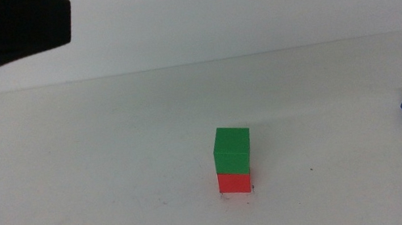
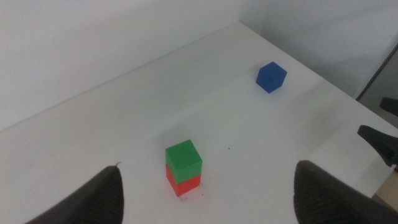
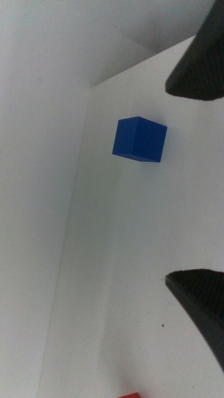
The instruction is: Stack red cubes first, then green, then blue cubes in a specific spot.
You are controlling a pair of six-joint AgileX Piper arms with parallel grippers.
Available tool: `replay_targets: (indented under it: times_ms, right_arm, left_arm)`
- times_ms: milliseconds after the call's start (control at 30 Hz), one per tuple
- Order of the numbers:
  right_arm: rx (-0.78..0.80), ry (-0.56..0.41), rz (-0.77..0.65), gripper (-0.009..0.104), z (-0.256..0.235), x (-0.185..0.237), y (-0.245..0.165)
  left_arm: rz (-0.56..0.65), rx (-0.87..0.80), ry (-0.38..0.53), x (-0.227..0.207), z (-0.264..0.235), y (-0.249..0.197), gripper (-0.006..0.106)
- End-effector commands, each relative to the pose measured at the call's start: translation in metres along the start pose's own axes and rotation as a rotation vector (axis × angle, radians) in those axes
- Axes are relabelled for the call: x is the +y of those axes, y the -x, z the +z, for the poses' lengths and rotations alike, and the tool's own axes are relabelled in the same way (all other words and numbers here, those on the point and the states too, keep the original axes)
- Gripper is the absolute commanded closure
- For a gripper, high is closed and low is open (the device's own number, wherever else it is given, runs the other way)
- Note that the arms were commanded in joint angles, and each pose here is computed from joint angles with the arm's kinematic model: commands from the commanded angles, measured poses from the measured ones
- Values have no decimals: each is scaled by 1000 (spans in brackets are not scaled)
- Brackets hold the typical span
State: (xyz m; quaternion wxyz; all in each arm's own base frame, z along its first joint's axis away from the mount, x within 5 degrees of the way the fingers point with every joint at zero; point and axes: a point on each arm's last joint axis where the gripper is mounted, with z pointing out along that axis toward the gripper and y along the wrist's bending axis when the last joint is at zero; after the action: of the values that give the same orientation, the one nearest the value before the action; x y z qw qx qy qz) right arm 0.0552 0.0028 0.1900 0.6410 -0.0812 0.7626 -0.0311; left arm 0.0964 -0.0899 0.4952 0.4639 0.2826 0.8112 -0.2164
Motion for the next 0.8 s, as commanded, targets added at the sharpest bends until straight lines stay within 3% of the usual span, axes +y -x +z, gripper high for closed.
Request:
replay_targets:
  times_ms: [0, 133, 233, 467, 533, 633, 767]
  right_arm:
    - [-1, -11, -19, 2, 0, -1, -1]
    - [-1, -11, -19, 2, 0, -1, -1]
    - [-26, -30, -107, 2, 0, -2, 2]
    - [-287, -49, -54, 2, -4, -3, 25]
    - [-352, -41, 53, 2, -6, -4, 31]
    - [-323, -24, 271, 2, -7, -6, 36]
    - [-154, -15, 400, 2, 5, -13, 80]
  left_arm:
    - [5, -19, 10, 1, 0, 1, 7]
    - [5, -19, 10, 1, 0, 1, 7]
    - [5, -19, 10, 1, 0, 1, 7]
    - [5, -21, 10, 1, 0, 2, 7]
    - [5, -21, 10, 1, 0, 2, 7]
    - [5, -21, 10, 1, 0, 2, 7]
    - [5, -19, 10, 1, 1, 2, 7]
